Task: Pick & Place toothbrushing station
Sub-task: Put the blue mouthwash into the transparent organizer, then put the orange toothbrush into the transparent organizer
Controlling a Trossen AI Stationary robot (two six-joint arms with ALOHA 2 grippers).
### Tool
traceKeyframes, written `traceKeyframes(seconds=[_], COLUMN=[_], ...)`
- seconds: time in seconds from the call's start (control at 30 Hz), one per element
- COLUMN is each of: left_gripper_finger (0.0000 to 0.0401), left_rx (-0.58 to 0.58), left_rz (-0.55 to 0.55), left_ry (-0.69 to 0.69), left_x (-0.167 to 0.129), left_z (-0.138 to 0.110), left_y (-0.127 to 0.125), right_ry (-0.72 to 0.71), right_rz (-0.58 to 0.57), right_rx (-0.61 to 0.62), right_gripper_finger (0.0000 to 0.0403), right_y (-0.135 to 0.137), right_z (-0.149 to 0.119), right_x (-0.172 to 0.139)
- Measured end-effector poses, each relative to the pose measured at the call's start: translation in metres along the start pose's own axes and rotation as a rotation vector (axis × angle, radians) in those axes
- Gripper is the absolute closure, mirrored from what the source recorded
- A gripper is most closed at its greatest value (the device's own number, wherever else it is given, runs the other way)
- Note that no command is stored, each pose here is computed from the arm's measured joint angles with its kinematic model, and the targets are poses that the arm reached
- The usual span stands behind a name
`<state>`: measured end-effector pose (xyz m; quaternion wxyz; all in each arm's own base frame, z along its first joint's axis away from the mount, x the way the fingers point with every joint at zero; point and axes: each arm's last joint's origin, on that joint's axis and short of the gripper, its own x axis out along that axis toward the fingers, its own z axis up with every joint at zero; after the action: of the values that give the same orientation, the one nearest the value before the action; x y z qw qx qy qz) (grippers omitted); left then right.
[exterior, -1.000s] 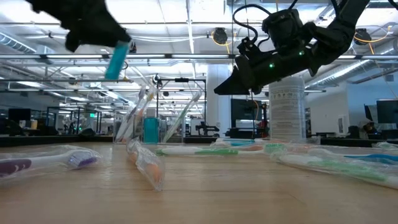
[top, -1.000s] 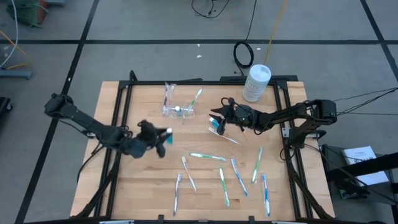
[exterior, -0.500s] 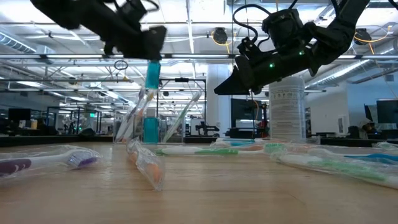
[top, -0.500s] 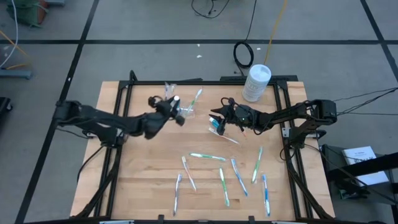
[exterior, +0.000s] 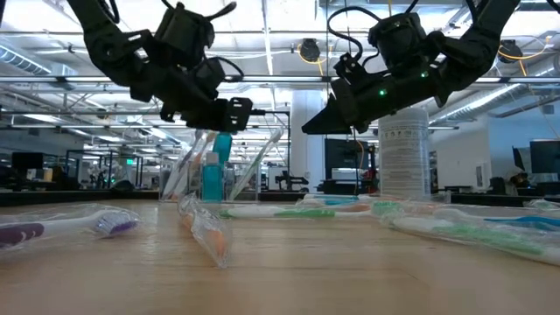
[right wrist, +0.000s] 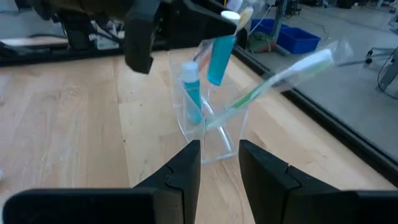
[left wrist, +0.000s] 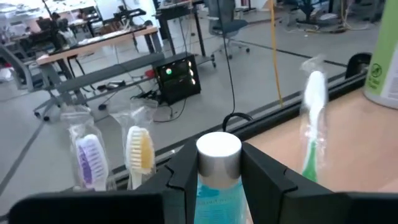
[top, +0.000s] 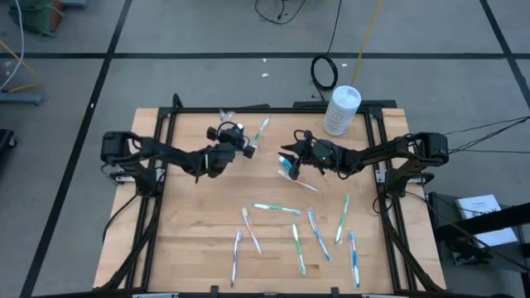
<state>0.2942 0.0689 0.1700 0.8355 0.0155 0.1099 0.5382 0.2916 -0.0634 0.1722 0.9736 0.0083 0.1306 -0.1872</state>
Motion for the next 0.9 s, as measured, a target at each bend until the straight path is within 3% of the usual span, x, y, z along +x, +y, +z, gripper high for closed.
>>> traceKeyframes(seconds=[0.3,0.63,0.77,0.9], left_gripper_finger=[0.03,0.0233,0.022,0.0218], left_rx=[-0.028,-0.095,-0.064,-0.073], left_rz=[-0.044,-0.112,-0.124,-0.139], left_ry=[0.083,0.161,0.14,0.081], left_x=[0.014,0.023,0.021,0.012], left_z=[-0.018,-0.023,-0.015,0.009], left_y=[0.002,0.008,0.01,0.019], right_ry=[0.03,0.033,0.042,0.067], right_rz=[0.002,0.003,0.003,0.001], right_rx=[-0.006,-0.007,-0.008,-0.013], right_gripper_finger=[0.0298,0.0298,0.0298,0.0298], right_y=[0.0,0.0,0.0,0.0], right_z=[-0.003,-0.003,-0.004,-0.007], right_x=[0.0,0.0,0.0,0.0])
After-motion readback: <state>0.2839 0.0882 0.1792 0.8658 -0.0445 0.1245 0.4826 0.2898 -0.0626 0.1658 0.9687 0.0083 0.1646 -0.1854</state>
